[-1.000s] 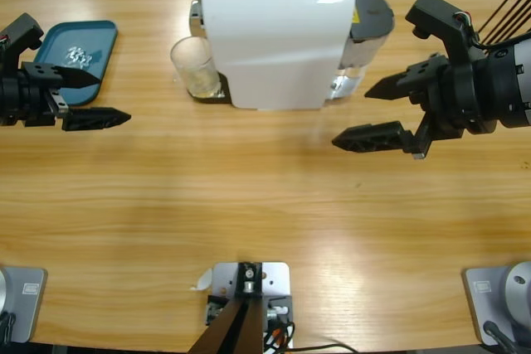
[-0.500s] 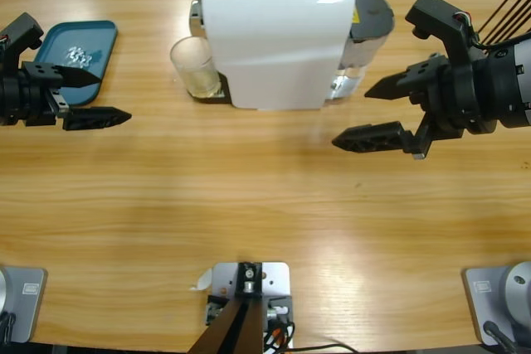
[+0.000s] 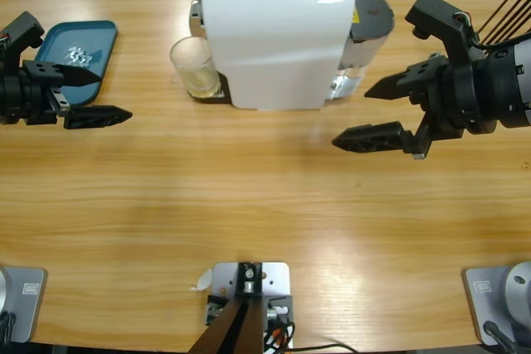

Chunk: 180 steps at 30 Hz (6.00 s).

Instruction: Pour coffee

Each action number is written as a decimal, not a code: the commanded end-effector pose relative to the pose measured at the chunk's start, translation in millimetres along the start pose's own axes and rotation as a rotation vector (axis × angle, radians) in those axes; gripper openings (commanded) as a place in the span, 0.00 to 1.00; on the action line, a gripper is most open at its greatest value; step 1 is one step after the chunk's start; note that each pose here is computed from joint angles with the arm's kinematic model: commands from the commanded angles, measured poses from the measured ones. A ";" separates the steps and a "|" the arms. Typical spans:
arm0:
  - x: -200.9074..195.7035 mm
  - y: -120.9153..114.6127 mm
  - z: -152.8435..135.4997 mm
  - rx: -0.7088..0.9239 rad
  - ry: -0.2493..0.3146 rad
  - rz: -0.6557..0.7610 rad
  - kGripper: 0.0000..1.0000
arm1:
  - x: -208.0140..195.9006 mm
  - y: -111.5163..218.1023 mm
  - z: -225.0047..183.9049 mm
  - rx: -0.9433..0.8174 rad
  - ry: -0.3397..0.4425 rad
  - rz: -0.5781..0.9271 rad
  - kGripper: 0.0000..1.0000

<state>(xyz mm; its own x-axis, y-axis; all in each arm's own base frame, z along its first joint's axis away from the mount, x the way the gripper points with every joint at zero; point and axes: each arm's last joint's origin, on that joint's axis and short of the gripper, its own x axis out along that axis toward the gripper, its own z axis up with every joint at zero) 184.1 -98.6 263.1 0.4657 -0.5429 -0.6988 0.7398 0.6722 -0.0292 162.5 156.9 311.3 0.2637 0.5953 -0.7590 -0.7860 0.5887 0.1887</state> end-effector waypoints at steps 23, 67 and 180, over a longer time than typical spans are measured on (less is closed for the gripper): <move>10.1 -2.3 -11.0 0.001 0.037 -0.035 1.00 | 11.9 0.0 -4.4 -0.011 0.049 0.025 1.00; 121.8 26.4 42.2 0.084 -0.128 -0.159 1.00 | 31.7 -5.7 -4.7 0.007 0.119 0.026 1.00; -149.6 -59.1 -51.3 -0.231 -0.053 0.072 1.00 | -41.8 -1.1 -50.9 -0.005 0.078 -0.371 1.00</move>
<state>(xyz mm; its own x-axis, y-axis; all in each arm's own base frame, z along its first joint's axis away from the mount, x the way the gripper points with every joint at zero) 67.2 -35.4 327.4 0.5543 -0.4871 -0.6748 0.5556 0.8203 -0.1358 148.4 127.4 323.9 0.4678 0.3636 -0.8056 -0.6791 0.7313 -0.0642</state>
